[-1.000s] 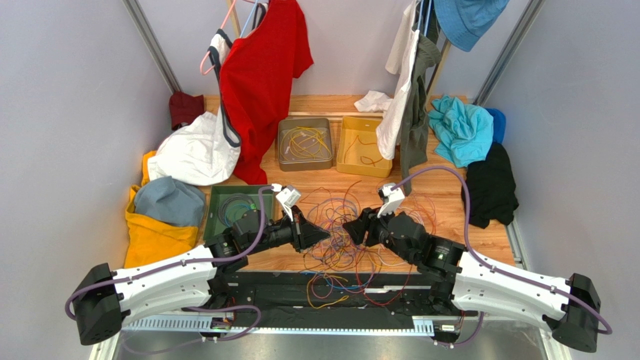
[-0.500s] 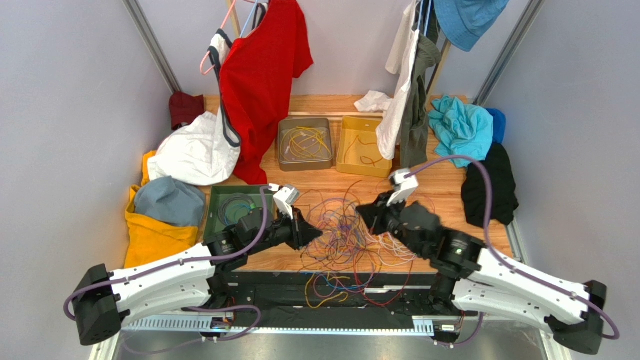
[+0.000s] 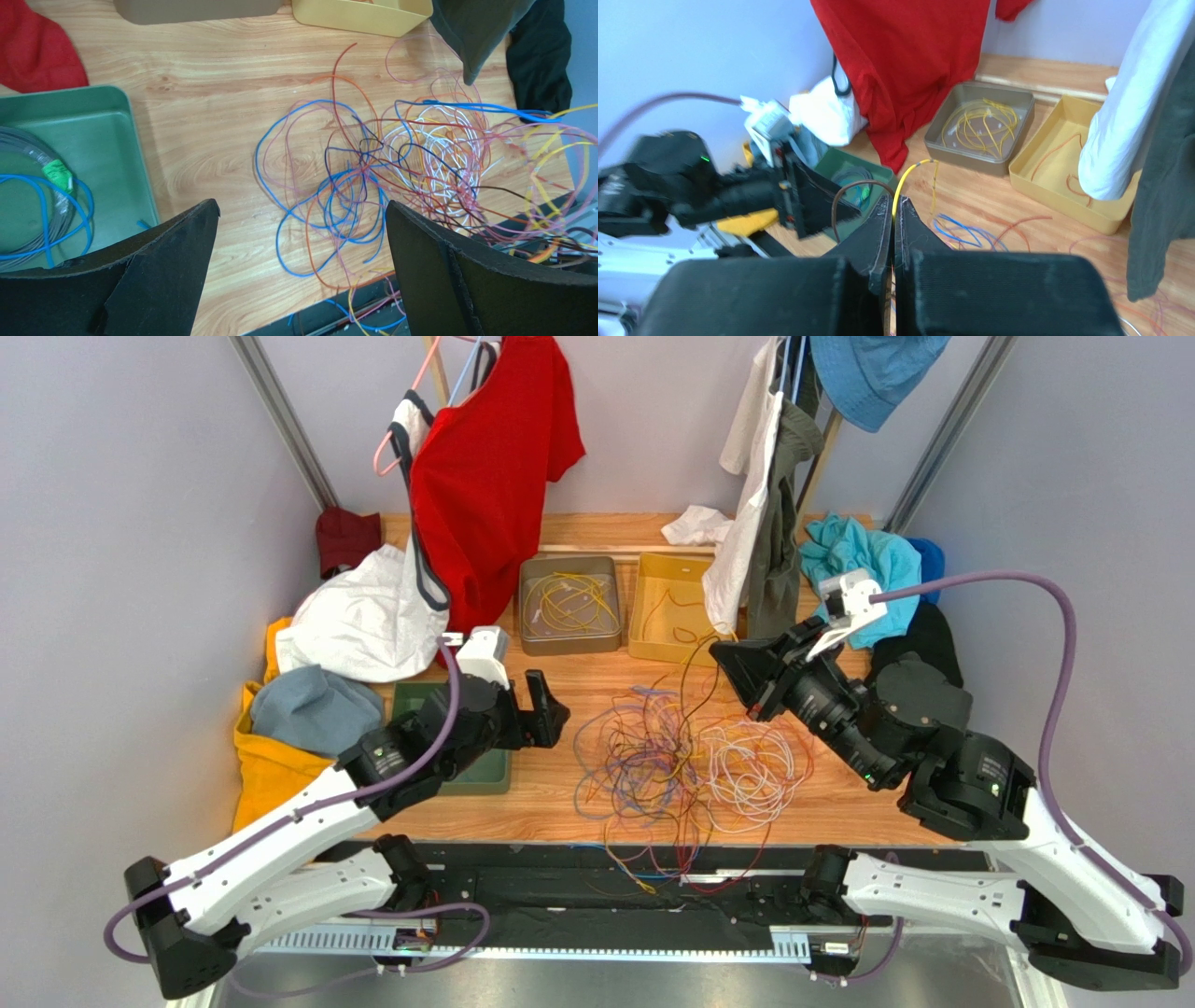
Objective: Untangle the cables
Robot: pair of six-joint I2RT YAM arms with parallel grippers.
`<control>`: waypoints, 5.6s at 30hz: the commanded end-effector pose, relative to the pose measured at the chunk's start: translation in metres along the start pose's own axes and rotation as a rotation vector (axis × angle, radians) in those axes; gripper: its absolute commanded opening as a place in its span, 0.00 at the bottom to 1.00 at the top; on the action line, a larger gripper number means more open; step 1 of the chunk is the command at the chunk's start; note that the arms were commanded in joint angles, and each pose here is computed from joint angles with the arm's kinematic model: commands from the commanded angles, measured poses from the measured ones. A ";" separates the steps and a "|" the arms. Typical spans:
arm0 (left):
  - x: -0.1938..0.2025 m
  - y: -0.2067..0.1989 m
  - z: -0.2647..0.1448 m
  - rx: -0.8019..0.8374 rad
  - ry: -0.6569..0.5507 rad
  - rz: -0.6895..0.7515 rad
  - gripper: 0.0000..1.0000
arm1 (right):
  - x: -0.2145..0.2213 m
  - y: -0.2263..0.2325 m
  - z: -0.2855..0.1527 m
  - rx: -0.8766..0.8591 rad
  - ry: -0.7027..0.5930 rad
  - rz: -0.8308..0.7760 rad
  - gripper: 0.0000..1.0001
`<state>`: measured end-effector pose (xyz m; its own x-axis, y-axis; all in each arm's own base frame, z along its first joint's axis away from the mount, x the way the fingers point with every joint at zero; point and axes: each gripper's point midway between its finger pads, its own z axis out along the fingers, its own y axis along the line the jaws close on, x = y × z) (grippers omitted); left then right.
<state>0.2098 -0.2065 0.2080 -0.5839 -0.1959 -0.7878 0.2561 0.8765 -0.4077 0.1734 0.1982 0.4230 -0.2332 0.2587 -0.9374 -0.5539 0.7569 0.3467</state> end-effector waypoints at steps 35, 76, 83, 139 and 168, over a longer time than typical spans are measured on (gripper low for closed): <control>-0.012 -0.148 -0.019 0.728 -0.070 0.141 0.00 | 0.118 0.003 0.024 -0.052 0.257 0.056 0.00; 0.096 0.036 0.063 -0.137 0.304 -0.016 0.00 | -0.156 0.033 -0.044 -0.088 -0.253 -0.073 0.00; 0.094 0.051 0.079 -0.176 0.316 0.024 0.00 | -0.154 0.034 -0.046 -0.101 -0.238 -0.080 0.00; 0.013 0.042 -0.025 0.022 -0.033 -0.035 0.98 | 0.074 -0.105 0.404 0.135 0.058 -0.151 0.00; 0.015 0.028 -0.014 0.066 -0.012 -0.093 0.99 | 0.081 -0.113 0.300 0.187 0.087 -0.047 0.75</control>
<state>0.1927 -0.1683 0.1762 -0.6138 -0.2409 -0.7518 0.2312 0.8557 -0.4629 0.4770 0.3289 0.1778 -0.4970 -0.0001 -0.8678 -0.3849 0.8963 0.2203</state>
